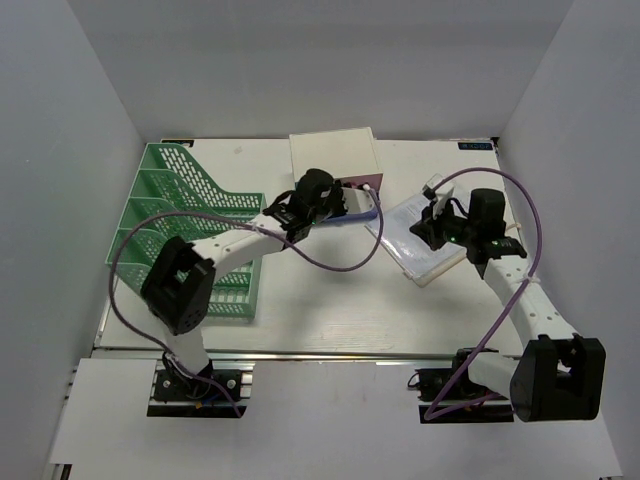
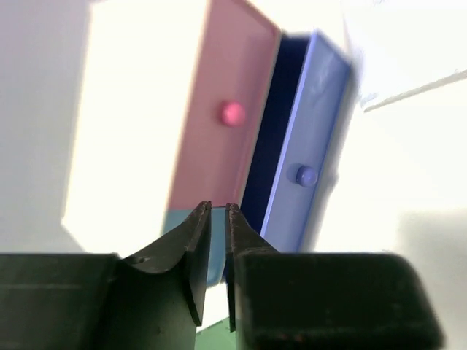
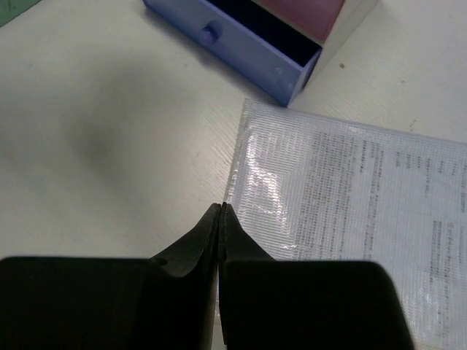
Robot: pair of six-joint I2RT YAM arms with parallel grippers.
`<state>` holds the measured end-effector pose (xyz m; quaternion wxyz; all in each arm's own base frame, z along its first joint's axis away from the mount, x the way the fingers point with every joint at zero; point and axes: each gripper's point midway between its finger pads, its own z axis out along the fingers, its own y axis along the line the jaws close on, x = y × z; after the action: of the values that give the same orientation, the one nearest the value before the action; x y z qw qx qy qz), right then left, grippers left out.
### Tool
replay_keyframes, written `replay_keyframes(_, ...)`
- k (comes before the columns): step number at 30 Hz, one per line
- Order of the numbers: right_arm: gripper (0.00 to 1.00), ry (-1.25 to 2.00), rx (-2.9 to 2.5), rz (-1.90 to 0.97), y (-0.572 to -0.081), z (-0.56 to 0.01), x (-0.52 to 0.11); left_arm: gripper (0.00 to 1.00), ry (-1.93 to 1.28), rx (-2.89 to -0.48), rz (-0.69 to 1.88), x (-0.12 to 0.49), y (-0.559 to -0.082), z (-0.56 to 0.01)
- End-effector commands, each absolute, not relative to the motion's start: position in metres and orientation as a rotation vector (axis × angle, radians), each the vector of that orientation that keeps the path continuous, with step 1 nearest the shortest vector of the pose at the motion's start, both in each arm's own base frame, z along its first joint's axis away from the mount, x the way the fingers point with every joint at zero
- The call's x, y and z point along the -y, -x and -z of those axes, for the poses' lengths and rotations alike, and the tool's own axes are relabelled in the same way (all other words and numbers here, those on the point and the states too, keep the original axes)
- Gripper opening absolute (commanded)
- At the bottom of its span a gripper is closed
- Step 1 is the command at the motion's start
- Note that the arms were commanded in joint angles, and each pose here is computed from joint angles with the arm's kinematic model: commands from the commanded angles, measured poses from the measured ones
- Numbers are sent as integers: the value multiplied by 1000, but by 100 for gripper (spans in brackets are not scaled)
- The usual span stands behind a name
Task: Organize the desk
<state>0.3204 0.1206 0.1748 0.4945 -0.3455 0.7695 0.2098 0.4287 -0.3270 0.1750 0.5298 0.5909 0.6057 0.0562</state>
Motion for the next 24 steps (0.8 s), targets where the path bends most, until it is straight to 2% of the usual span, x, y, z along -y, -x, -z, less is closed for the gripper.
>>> replay_keyframes(1,0,1009,-1800,-594,-302,-161,-134,24,-1295,-1409,61,325,-389,-235)
replay_keyframes(4,0,1177,-1703,-684,-280,-149,-148,16,-1207,-1513,245,313,-353,-234)
replay_keyframes(5,0,1218,-1668,-714,-274,-147,-153,7,-1159,-1554,286,308,-345,-232)
replay_keyframes(6,0,1257,-1651,-721,-269,-142,-157,3,-1044,-1642,362,301,-339,-228)
replay_keyframes(9,0,1341,-1626,-632,-275,-133,-162,2,-682,-1875,416,267,-320,-214)
replay_keyframes(11,0,1371,-1650,-497,-290,-126,-159,3,-661,-1951,448,253,-297,-198)
replay_keyframes(14,0,1388,-1629,-371,-312,-123,-167,37,-619,-1969,508,239,-271,-186)
replay_keyframes(15,0,1376,-1657,-305,-322,-121,-164,57,-604,-1967,519,236,-266,-184)
replay_keyframes(18,1,1371,-1730,-228,-350,-111,-175,81,-634,-1885,505,223,-255,-194)
replay_keyframes(19,6,1361,-1723,-165,-364,-120,-181,84,-641,-1868,500,221,-253,-197)
replay_keyframes(24,10,1347,-1663,-8,-402,-111,-197,86,-639,-1806,461,209,-250,-207)
